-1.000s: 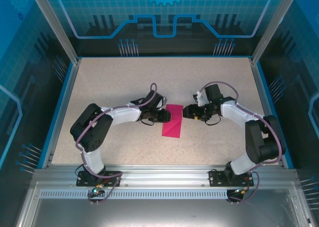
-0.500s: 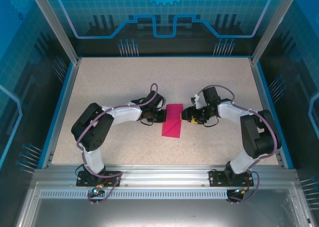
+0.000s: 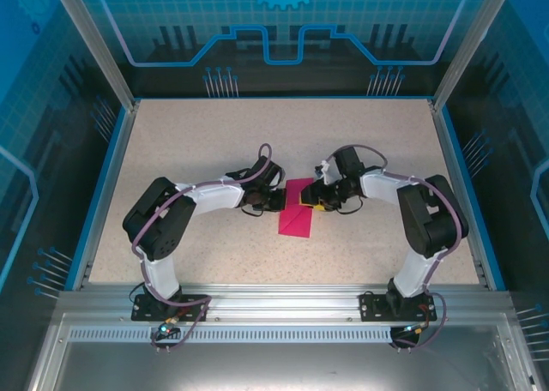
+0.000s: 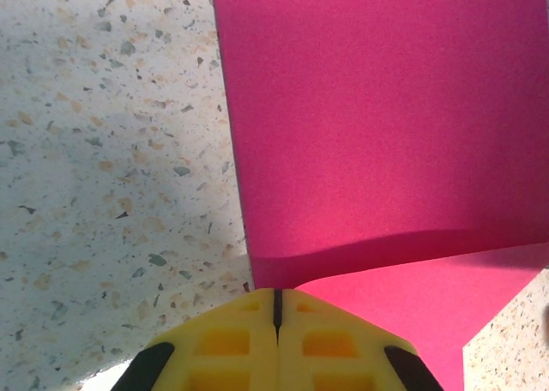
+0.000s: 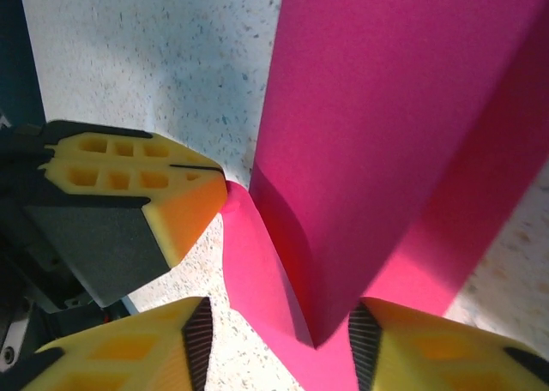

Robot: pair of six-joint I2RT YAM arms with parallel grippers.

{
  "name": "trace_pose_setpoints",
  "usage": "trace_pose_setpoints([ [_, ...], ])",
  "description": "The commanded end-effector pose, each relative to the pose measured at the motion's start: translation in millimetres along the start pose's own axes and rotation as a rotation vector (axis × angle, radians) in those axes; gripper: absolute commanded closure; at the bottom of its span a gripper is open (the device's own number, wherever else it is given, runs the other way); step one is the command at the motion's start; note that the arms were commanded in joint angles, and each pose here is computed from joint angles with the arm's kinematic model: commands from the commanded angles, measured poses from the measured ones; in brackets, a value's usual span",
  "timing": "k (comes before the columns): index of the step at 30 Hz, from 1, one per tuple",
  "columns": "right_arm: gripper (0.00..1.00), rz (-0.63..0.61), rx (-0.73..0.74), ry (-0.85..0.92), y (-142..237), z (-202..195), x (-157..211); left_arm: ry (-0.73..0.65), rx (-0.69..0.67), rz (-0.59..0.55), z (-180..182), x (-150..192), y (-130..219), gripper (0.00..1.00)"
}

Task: Fold a paper plane with a square sheet of paper (fold left side to right side)
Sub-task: Turn over the paper at the center of the table.

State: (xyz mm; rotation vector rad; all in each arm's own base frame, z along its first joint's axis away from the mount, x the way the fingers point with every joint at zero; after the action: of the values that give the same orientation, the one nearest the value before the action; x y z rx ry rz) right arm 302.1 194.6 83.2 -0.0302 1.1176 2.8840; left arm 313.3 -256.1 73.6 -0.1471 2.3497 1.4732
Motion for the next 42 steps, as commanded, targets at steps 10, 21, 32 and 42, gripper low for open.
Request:
trace_pose_setpoints([
  [10,0.94,-0.090,-0.177,0.094,40.1,30.9,-14.8,0.062,0.042,-0.181,2.5,-4.9,69.6,0.42],
  [21,0.93,-0.265,-0.463,0.491,157.4,124.3,-9.6,0.027,0.415,-0.492,-43.3,-17.4,198.9,0.03],
  [32,0.92,-0.169,-0.647,0.800,201.4,212.7,44.3,-0.080,0.731,-0.556,-90.2,-24.4,258.9,0.02],
  [42,0.92,-0.128,-0.676,0.848,201.6,232.0,56.5,-0.162,0.898,-0.582,-107.7,-18.2,284.2,0.34],
])
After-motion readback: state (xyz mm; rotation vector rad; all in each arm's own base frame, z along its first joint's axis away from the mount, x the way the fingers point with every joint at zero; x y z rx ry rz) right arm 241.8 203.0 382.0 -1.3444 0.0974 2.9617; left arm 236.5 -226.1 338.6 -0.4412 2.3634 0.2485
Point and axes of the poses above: each hand's point on the last joint's axis, 136 mm out from that joint toward the fingers, its own y axis back along the fingers, its own z axis along the line the jaws close on, x = y × z, the point moved 5 cm from there along y, back along the fingers, and after that the axes turned 4 degrees about -y, right-handed, at the moved point
